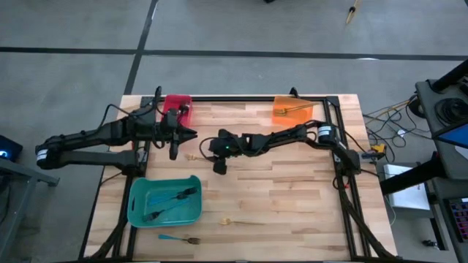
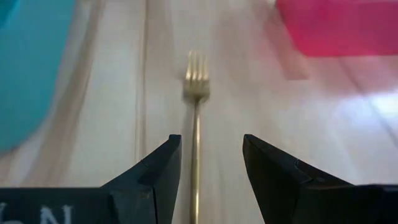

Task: Sort silverware by color (type)
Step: Put the gold fork into the orange bin

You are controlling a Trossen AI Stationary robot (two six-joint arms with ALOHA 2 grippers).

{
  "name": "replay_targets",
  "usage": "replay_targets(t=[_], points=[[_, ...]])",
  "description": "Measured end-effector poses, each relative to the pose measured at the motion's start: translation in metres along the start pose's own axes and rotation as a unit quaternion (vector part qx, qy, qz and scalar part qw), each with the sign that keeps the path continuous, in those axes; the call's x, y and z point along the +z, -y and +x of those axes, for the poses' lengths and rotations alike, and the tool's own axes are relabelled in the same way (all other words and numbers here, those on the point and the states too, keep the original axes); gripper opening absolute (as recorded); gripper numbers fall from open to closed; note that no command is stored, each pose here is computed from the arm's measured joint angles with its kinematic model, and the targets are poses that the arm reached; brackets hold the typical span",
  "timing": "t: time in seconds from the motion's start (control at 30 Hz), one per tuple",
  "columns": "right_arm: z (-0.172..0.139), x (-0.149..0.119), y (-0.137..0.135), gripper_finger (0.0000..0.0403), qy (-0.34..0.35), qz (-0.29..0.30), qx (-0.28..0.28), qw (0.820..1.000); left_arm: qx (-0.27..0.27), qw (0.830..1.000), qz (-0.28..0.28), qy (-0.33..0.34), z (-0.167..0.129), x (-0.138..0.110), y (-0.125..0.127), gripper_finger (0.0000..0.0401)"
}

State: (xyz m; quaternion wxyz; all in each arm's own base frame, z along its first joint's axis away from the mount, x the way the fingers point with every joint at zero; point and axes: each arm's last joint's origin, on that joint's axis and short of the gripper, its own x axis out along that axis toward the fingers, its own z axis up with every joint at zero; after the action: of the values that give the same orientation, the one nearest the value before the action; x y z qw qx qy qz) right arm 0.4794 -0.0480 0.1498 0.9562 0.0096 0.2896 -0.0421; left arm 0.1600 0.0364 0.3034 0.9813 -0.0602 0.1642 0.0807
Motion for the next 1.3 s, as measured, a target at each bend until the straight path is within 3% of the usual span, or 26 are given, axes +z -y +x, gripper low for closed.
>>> replay_targets(t=[0.5, 0.73, 0.97, 1.3], points=[[0.032, -0.036, -0.005, 0.0155, -0.024, -0.017, 0.005, 1.0, -0.001, 0.999, 0.038, 0.022, 0.001, 0.004, 0.0, 0.0037], [0.04, -0.044, -0.005, 0.0109, -0.021, -0.023, 0.01, 0.999, -0.001, 0.998, 0.046, 0.037, 0.004, 0.008, 0.0, 0.0037], [0.041, -0.045, -0.003, 0.0023, -0.023, -0.049, 0.01, 0.998, 0.0, 0.998, 0.058, 0.035, 0.009, 0.008, 0.0, 0.0037], [0.03, -0.038, -0.005, 0.0015, -0.043, -0.054, 0.023, 0.997, 0.0, 0.998, 0.058, 0.032, 0.012, 0.007, -0.001, 0.0037]])
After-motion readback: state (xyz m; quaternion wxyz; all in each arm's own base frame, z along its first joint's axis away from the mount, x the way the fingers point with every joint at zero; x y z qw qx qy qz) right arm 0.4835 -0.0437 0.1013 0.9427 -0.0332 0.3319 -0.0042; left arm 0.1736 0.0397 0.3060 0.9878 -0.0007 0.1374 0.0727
